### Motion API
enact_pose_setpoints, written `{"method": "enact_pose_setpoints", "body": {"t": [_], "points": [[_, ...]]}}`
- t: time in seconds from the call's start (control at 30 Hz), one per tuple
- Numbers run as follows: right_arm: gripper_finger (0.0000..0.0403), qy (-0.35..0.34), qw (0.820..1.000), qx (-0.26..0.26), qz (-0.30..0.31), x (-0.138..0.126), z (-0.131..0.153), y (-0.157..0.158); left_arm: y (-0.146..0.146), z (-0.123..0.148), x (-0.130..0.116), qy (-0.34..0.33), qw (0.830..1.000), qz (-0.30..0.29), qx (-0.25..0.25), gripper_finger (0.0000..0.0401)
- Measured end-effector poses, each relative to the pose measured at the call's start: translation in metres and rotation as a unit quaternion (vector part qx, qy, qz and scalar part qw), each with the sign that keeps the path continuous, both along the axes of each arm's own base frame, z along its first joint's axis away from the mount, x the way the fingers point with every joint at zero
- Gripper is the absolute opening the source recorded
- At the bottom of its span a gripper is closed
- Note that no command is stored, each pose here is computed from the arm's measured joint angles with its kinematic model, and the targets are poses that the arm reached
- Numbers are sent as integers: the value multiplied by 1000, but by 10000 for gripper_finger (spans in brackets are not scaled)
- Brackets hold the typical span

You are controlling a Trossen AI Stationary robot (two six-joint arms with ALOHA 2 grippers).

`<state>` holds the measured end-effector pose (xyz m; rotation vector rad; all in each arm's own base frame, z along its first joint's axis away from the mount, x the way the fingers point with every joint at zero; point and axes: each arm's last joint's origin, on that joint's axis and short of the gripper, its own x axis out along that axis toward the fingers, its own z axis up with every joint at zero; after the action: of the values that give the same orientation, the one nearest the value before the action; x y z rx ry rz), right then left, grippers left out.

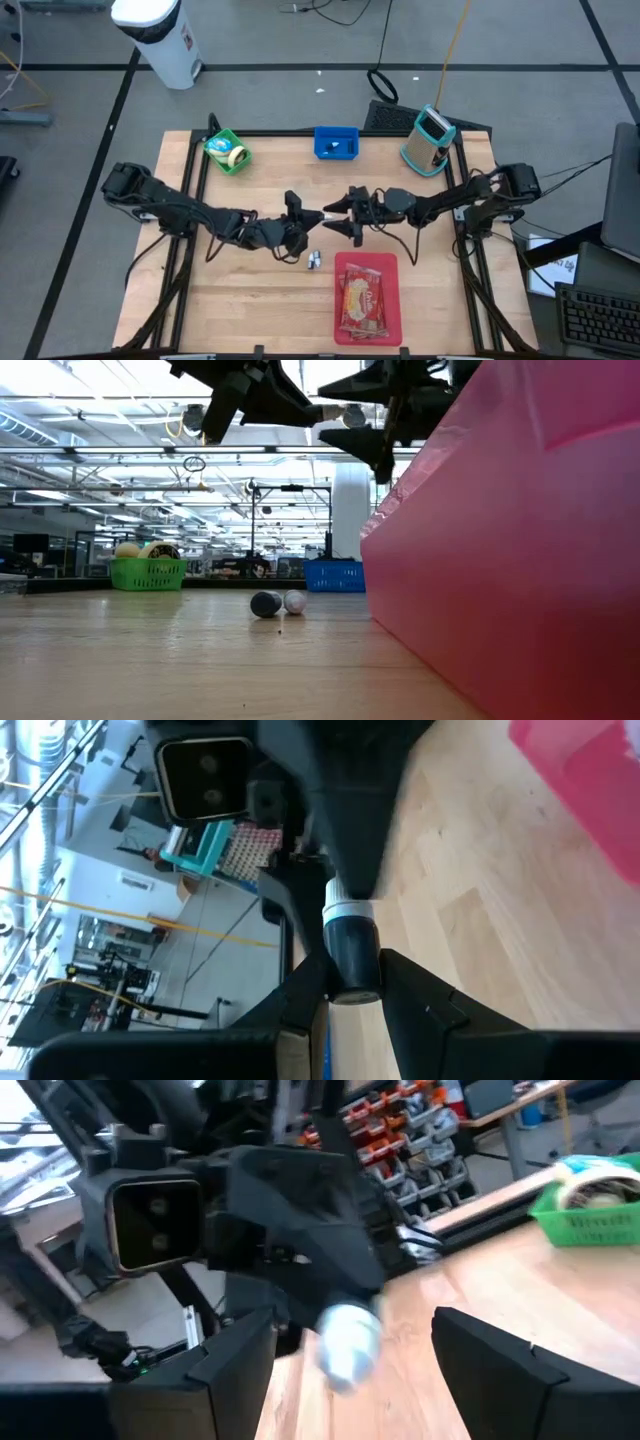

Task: Pick & Place Food Item
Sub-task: Put the bottom black food coloring into the blue bin

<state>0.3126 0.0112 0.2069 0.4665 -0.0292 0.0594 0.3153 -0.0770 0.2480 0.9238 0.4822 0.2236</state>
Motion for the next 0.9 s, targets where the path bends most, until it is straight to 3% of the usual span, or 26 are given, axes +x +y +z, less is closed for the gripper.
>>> {"method": "enact_pose_setpoints", "body": {"t": [0.27,0.9], "points": [[243,4,1000,-4,20,24,-4,2,1,0,0,-1,1000,3,-3,81],[106,7,1000,-5,18,23,-1,1,1,-4,-2,17,1000,8,-6,81]]}}
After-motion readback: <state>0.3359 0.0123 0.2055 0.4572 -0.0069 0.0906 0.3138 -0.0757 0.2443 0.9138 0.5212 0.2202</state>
